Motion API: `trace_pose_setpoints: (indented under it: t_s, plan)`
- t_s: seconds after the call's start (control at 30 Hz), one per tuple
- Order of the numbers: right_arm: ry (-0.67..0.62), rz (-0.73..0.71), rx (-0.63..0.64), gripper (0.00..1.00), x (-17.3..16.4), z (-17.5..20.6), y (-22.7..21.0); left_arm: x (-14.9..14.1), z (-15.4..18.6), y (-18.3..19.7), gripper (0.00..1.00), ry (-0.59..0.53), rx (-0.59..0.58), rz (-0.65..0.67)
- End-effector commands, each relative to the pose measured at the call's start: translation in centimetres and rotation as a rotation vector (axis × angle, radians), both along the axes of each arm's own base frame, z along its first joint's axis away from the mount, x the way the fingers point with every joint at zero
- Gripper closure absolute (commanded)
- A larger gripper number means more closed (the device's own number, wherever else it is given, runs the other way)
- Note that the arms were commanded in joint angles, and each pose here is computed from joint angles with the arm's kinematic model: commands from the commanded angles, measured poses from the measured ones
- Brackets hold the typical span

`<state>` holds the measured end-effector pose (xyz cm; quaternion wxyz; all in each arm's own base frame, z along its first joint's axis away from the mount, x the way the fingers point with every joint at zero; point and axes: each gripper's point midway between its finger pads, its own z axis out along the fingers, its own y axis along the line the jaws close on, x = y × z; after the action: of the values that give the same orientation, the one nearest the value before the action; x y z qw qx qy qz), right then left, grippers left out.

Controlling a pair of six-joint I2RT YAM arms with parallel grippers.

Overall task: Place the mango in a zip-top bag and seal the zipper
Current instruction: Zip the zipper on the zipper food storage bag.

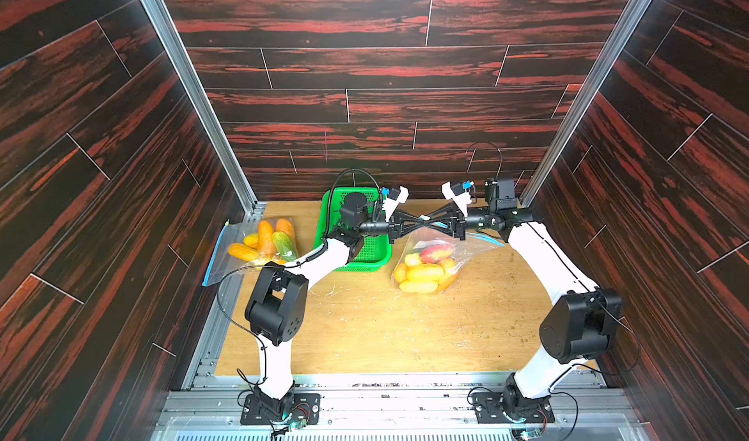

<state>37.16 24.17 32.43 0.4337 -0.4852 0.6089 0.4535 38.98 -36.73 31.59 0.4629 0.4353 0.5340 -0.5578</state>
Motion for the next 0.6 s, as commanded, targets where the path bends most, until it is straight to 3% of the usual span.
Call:
trace_pose_setpoints:
  t_s: [0.0, 0.2, 0.57]
  plan:
    - [-0.004, 0.034, 0.020, 0.89, -0.3, 0.9, 0.8, -0.3, 2.2, -0.1, 1.00, -0.067, -0.039, -0.009]
    - [-0.011, 0.041, 0.027, 1.00, -0.5, 1.1, 0.9, -0.1, 2.1, 0.0, 1.00, -0.064, -0.037, -0.003]
    - [-0.029, 0.024, 0.012, 1.00, -1.2, 0.8, 0.5, 1.5, 2.0, 0.4, 1.00, 0.001, -0.042, 0.096]
